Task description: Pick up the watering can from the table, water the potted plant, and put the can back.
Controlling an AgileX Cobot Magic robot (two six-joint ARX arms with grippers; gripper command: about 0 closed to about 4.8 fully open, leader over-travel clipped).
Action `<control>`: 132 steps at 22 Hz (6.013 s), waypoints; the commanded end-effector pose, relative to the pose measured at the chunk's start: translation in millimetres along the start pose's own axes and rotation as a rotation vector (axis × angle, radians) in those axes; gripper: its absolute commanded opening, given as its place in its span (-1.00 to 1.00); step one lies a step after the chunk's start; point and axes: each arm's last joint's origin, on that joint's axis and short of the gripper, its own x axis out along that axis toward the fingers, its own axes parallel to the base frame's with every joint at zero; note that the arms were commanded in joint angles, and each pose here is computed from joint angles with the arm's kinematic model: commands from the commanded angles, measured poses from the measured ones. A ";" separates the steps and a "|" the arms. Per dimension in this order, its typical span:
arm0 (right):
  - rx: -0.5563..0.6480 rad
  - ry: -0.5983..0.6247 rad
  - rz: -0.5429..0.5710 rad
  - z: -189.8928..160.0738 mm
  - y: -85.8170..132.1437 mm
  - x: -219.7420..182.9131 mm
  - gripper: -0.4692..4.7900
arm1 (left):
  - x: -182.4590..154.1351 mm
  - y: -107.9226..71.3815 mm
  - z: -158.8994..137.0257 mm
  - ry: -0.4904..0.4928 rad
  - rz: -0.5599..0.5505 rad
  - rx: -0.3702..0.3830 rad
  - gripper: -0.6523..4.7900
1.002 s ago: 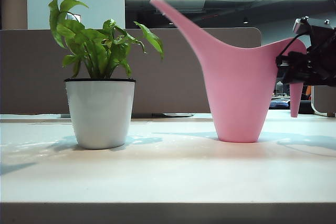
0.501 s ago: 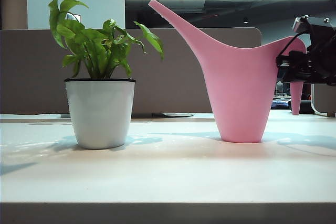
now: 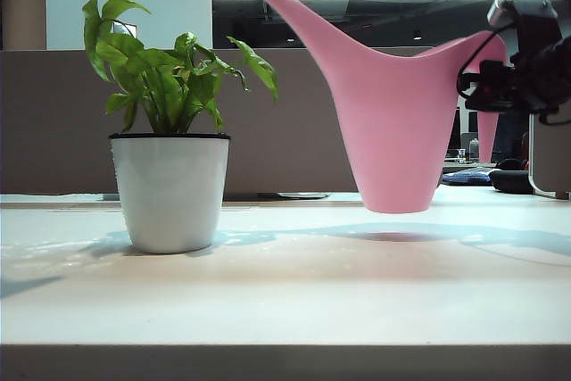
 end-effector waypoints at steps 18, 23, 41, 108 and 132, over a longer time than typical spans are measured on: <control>-0.515 -0.221 -0.055 105.7 13.1 -24.6 -0.28 | -1.1 -0.5 1.3 -0.009 -0.003 0.007 -0.78; -0.612 -0.201 -0.041 116.5 26.1 -20.8 -0.30 | -1.1 -0.5 0.6 -0.002 -0.003 0.005 -0.78; -0.733 -0.297 -0.129 144.1 39.6 -36.3 -0.31 | -2.9 -1.0 -2.6 0.027 -0.004 -0.001 -0.78; -1.091 -0.456 -0.150 184.3 65.7 -74.6 -0.40 | -5.8 -1.7 -2.5 0.018 -0.004 -0.001 -0.78; -0.948 -0.333 -0.109 176.1 67.1 -74.5 -0.39 | -9.5 -2.5 -2.7 0.009 -0.003 -0.005 -0.78</control>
